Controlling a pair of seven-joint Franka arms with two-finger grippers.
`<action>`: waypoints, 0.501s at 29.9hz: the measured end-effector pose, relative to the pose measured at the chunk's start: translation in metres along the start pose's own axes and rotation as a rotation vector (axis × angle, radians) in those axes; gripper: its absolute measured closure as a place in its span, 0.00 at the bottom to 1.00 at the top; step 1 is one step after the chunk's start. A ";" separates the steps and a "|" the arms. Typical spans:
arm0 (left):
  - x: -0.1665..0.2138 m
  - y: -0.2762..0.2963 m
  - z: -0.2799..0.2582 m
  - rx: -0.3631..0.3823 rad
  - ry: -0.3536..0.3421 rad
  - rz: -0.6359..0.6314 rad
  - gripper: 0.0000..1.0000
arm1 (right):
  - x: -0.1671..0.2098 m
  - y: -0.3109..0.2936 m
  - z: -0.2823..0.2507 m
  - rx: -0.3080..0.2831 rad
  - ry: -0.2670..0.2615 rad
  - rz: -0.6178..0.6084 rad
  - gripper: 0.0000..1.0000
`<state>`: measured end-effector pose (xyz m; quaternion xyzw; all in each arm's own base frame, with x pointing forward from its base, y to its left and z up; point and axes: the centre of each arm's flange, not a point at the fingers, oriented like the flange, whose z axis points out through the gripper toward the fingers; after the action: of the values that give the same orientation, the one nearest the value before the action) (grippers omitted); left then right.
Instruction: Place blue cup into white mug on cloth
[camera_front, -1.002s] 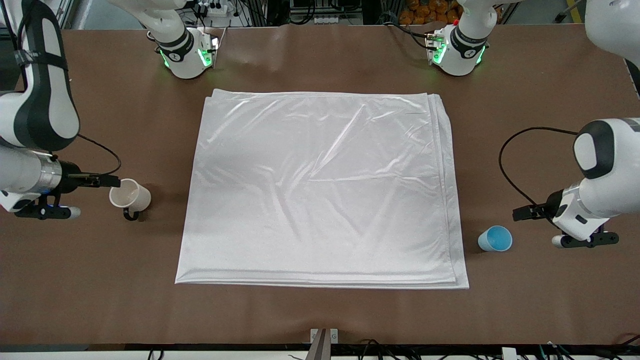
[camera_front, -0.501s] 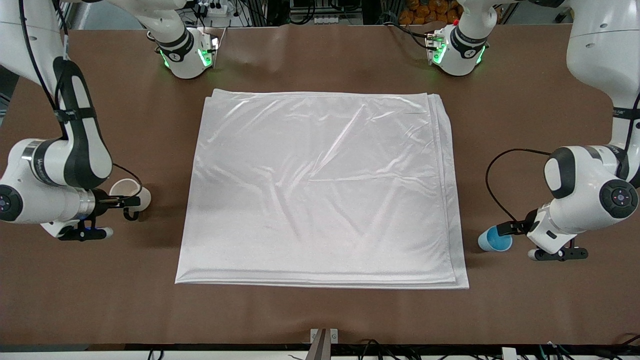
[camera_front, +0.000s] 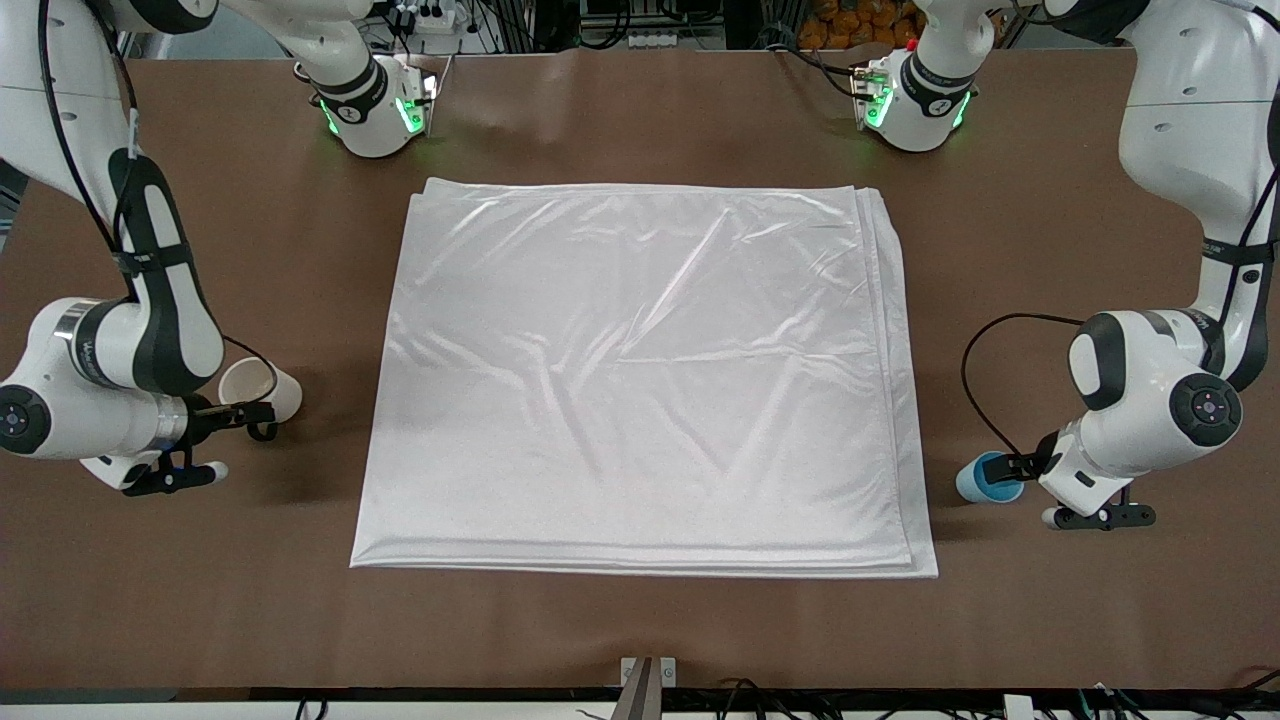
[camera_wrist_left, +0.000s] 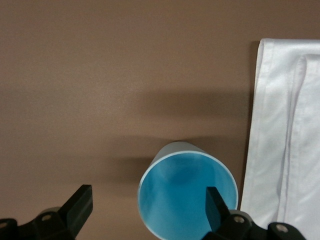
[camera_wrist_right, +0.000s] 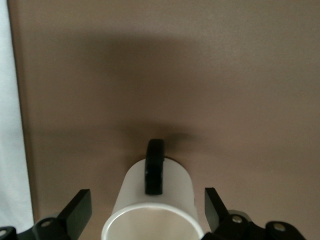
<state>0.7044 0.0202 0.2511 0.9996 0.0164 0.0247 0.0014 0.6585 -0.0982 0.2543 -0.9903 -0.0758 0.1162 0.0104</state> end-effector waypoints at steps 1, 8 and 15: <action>0.000 0.000 0.001 0.000 0.000 0.000 0.00 | 0.000 0.002 0.002 0.000 0.001 0.000 0.00; 0.001 0.001 0.005 -0.002 0.011 0.002 0.00 | 0.001 0.005 0.014 0.005 -0.011 -0.002 0.19; 0.002 0.002 0.013 -0.004 0.023 0.002 0.24 | 0.002 0.005 0.021 0.008 -0.020 -0.002 0.54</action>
<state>0.7072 0.0186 0.2377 0.9992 0.0154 0.0360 0.0031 0.6565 -0.1025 0.2335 -0.9890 -0.0766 0.1261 0.0135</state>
